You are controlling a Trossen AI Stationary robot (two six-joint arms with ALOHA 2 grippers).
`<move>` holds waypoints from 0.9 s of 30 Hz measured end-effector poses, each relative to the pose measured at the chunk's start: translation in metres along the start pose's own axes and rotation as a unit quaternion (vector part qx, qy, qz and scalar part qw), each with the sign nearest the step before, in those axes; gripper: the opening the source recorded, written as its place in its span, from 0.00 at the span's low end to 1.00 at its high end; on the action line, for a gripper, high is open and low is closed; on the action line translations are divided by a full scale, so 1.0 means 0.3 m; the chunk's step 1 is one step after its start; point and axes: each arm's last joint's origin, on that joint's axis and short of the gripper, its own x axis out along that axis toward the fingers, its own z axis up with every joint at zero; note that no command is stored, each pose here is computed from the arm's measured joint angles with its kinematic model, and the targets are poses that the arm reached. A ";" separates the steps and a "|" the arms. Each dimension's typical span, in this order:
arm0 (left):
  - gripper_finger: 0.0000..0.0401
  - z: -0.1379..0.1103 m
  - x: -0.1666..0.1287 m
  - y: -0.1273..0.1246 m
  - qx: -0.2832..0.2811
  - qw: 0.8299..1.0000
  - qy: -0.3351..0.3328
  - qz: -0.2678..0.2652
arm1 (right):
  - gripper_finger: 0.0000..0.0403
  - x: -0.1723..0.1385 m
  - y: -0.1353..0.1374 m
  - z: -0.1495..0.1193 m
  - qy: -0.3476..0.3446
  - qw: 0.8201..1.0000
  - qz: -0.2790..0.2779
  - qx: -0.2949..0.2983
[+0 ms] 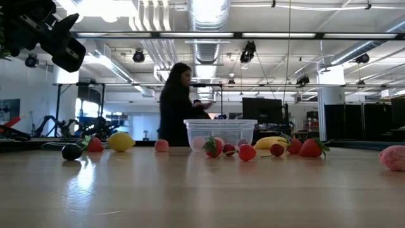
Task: Pick and placing Produce into tupperware
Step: Put the yellow banana into the transparent bin
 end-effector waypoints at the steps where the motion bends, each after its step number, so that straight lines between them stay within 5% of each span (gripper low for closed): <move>1: 0.39 0.000 0.000 0.000 0.000 1.000 0.000 0.000 | 0.61 -0.003 -0.001 -0.002 0.002 1.000 -0.002 0.000; 8: 0.39 0.000 0.000 0.000 0.000 1.000 0.000 -0.001 | 0.62 0.000 -0.023 -0.039 0.055 0.994 -0.033 -0.092; 12: 0.39 0.000 0.000 0.000 0.000 1.000 0.000 -0.001 | 0.62 0.010 -0.067 -0.056 0.058 0.984 -0.130 -0.104; 18: 0.39 0.000 0.000 0.000 0.000 1.000 0.000 -0.001 | 0.62 0.048 -0.274 -0.046 0.061 0.972 -0.214 0.076; 27: 0.39 0.000 0.000 0.000 0.000 1.000 0.000 0.001 | 0.61 -0.039 -0.818 -0.074 0.084 0.893 -0.363 0.254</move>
